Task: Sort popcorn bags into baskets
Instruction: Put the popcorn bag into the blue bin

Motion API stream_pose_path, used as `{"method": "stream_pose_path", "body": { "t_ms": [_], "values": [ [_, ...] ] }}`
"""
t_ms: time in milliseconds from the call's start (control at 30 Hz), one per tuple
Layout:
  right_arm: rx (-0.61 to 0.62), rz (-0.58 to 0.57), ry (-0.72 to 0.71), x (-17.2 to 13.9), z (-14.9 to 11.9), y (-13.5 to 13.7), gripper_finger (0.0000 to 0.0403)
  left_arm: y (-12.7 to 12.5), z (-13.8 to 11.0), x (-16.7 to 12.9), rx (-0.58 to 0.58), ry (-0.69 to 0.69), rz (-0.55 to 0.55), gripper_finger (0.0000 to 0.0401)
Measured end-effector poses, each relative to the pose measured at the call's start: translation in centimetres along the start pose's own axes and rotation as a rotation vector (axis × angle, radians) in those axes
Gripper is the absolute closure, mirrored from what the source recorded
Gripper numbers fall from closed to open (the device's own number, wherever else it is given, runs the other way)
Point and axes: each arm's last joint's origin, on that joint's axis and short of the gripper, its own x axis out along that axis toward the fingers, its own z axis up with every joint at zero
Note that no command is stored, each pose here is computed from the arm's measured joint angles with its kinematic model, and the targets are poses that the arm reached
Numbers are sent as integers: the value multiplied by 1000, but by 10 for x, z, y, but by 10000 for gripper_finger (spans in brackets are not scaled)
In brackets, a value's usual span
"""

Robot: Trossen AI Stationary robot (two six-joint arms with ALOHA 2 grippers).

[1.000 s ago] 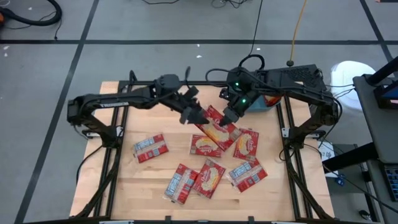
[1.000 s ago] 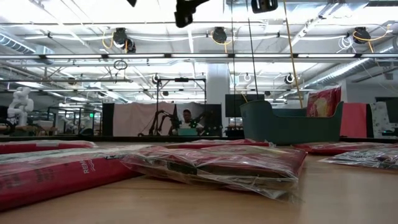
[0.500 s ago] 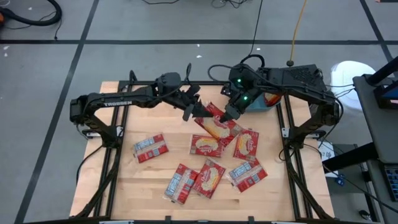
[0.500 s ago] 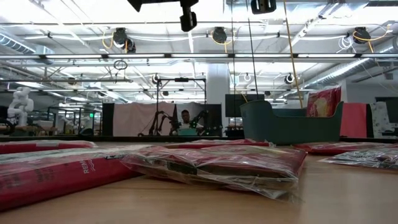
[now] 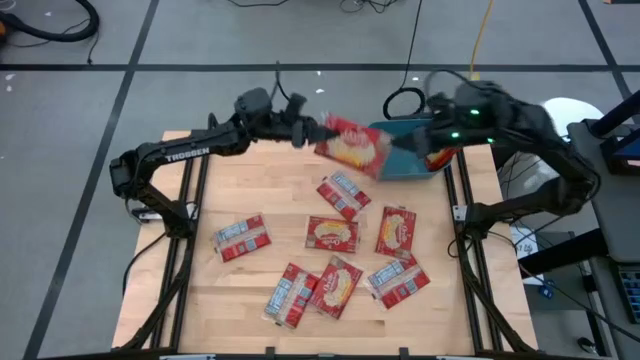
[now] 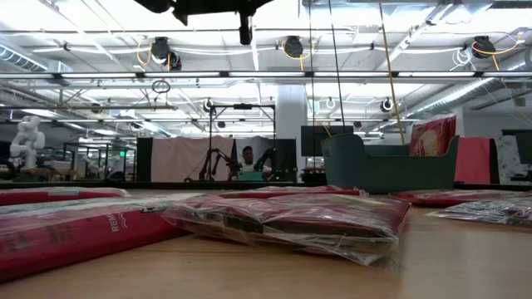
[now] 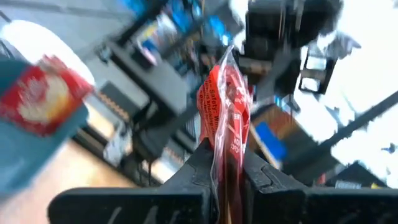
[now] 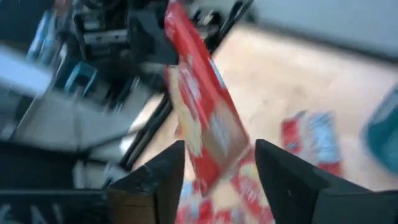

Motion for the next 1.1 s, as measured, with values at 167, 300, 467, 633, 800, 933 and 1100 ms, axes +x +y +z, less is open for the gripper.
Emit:
{"method": "stream_pose_path", "body": {
  "t_ms": [167,300,467,633,800,933,1100],
  "values": [
    [-7,-24,-151,-16,-1,4,196,0,10,-4,5,-93,-3,357],
    [-51,6,-211,-11,5,11,195,-6,11,-2,7,-127,-31,352],
    [-77,41,-262,8,7,11,195,-11,11,-1,25,-162,-57,377],
    [-75,-3,-310,13,5,6,195,-8,14,-2,-27,-193,-36,373],
    [-98,6,-320,7,3,5,195,-10,25,-9,-9,-263,-84,372],
    [-93,23,-342,-3,3,5,195,-10,33,-15,3,-312,-110,379],
    [-103,51,-377,-3,6,8,195,-10,38,-19,-12,-338,-131,369]
  ]
}}
